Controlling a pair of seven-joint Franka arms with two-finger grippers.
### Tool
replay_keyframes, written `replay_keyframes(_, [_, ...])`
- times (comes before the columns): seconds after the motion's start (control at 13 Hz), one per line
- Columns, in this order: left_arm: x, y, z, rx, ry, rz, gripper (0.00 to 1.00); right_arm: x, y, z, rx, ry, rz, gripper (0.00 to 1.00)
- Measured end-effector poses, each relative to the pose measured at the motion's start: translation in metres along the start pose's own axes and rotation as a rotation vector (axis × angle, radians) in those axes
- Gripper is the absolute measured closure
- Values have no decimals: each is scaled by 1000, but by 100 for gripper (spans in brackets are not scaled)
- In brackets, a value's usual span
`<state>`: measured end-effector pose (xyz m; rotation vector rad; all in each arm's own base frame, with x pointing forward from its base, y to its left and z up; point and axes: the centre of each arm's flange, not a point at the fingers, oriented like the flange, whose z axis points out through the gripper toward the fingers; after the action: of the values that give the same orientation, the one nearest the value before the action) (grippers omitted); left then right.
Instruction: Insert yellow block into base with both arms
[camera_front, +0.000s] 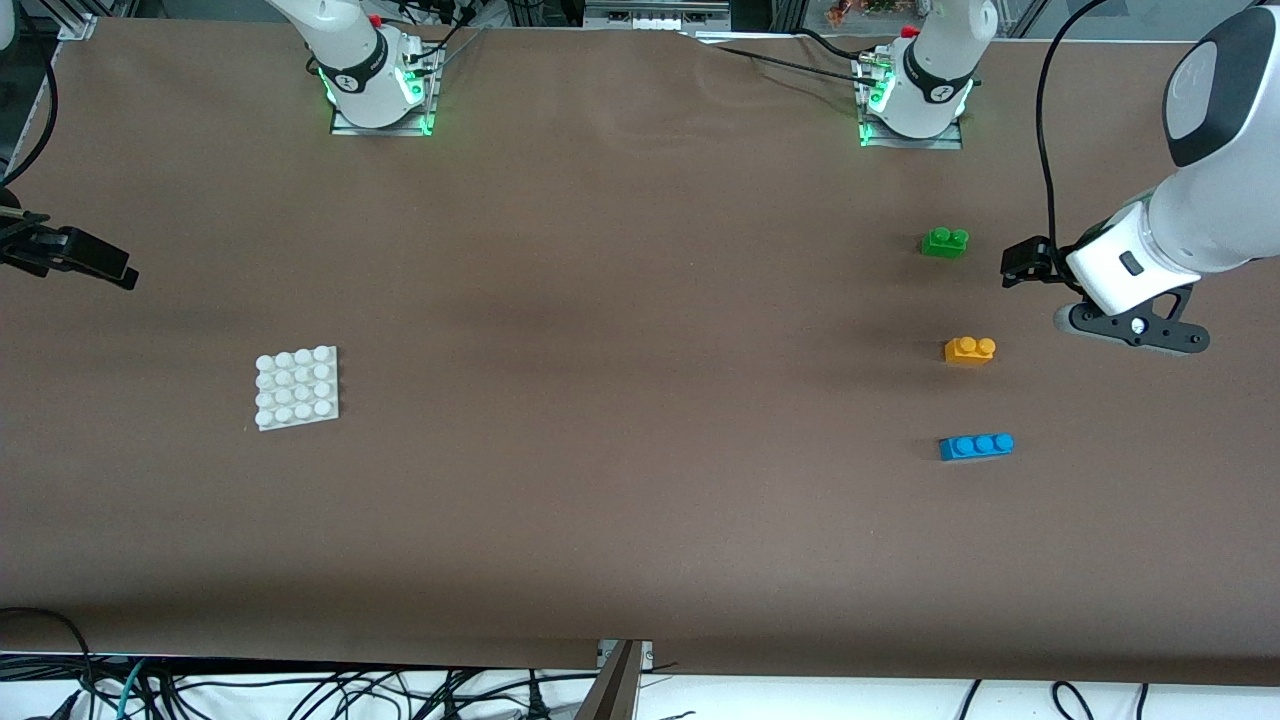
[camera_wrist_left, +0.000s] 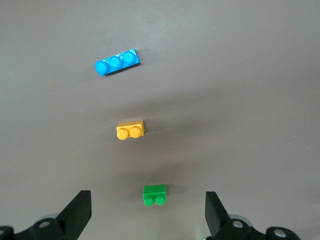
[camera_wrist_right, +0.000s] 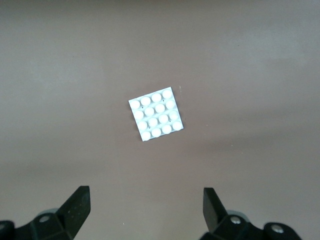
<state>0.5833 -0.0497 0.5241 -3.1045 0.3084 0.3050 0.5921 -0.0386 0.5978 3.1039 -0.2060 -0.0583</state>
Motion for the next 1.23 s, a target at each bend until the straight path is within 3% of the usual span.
replay_keyframes(1.23, [-1, -6, 0, -1, 0, -10, 0, 0, 0, 0, 0, 0, 0, 0])
